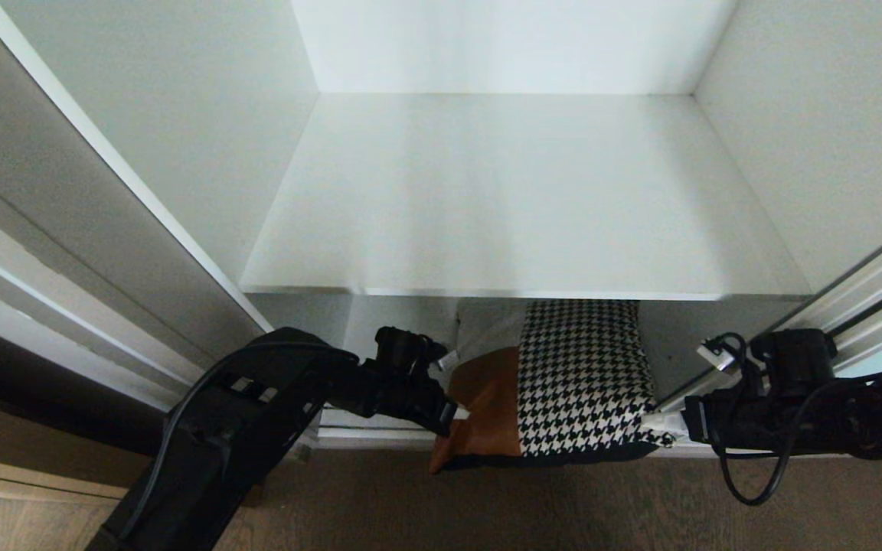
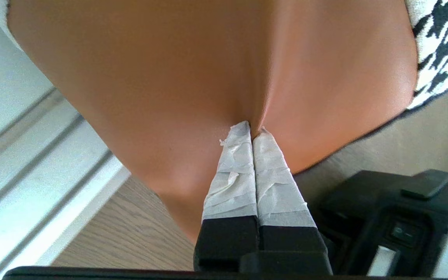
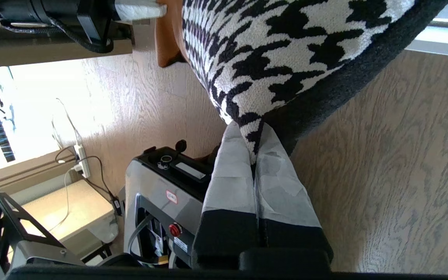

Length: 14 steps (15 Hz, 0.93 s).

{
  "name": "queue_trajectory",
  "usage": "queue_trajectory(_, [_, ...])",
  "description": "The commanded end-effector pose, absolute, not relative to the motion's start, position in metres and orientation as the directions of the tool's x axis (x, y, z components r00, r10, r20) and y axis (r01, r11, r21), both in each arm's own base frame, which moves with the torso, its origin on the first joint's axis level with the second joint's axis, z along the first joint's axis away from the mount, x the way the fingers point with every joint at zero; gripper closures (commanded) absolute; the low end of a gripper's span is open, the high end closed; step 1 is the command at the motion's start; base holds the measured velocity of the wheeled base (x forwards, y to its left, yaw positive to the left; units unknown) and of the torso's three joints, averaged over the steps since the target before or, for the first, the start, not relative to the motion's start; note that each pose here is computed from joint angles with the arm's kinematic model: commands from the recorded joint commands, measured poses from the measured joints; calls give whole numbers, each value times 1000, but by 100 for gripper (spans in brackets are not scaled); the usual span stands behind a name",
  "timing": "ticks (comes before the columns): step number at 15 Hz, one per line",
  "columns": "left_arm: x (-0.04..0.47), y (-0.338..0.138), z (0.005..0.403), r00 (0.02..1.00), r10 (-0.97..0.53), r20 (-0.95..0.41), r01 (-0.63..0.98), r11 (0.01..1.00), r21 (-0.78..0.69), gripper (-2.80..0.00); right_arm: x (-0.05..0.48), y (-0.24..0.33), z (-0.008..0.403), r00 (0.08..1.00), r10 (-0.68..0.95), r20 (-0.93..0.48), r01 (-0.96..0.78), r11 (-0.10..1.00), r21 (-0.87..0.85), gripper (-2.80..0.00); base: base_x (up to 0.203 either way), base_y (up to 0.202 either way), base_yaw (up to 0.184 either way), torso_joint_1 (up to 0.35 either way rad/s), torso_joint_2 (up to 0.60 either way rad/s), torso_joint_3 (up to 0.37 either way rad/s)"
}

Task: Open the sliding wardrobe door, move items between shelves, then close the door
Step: Place the pillow on the higher shelf

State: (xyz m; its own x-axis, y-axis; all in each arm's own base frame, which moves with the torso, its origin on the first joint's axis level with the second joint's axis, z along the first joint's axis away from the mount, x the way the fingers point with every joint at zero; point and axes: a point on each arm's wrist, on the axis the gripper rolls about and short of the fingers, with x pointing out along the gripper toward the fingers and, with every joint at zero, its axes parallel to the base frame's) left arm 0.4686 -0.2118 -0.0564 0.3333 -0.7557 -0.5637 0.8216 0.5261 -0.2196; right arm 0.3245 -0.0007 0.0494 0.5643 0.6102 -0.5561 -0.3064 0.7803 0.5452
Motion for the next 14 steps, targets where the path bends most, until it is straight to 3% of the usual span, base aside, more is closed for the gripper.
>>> queue_trajectory(1, [469,-209,-56,348,-758,-551,825,527,-204,0,324,0,48,558,615,-557,-308,777,549,0,0,0,0,0,0,0])
queue_trajectory(7, [476,-208,-28,451,-763,-464,768,596,-234,0,314,4,52,542,643,-541,-340,757,559,0,0,0,0,0,0,0])
queue_trajectory(11, [474,-207,18,503,-760,-412,730,629,-270,0,310,10,50,536,661,-525,-367,742,561,0,0,0,0,0,0,0])
queue_trajectory(14, [469,-204,23,552,-725,-411,693,673,-257,0,307,17,49,516,674,-529,-380,734,563,0,0,0,0,0,0,0])
